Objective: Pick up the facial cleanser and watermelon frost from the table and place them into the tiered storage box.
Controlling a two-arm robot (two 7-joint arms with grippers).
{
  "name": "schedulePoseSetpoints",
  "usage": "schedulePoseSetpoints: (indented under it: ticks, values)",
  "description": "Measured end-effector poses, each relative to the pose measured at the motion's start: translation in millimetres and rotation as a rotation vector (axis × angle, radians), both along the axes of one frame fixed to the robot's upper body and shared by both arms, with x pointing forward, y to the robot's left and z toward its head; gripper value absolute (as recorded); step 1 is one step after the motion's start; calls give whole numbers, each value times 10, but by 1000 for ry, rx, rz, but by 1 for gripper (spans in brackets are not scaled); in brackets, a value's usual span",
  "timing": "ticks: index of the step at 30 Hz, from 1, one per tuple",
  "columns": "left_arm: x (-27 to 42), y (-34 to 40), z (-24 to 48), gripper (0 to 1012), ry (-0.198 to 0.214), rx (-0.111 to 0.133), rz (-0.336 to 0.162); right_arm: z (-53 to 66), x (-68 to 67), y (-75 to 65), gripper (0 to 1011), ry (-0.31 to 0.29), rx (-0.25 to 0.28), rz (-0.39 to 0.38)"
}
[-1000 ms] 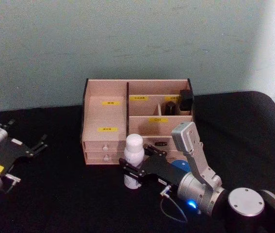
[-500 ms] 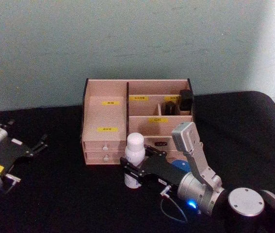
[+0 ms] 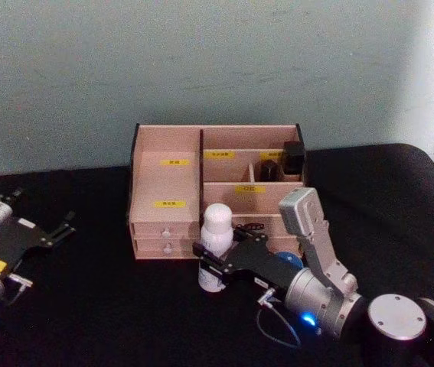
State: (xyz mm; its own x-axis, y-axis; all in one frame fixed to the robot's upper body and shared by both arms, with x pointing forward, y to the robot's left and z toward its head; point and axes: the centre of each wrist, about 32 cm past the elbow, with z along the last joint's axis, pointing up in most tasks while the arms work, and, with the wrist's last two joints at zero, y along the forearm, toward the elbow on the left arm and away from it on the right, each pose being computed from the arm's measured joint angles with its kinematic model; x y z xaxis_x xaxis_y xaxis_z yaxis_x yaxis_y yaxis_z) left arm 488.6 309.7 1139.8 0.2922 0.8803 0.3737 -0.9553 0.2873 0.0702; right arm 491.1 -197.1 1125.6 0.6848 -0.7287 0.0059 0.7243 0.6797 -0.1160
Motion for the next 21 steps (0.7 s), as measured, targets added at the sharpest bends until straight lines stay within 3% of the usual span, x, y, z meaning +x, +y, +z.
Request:
schedulePoseSetpoints:
  ticks: [11,15,21]
  values:
    - [0,0,0,1001,0,0,0,301,-42,-97,589,-25,82,-30]
    - [0,0,0,1001,0,0,0,462,13,-107,589,-44,133,-59]
    - [0,0,0,1001,0,0,0,602,125,-72,589,-75,162,-94]
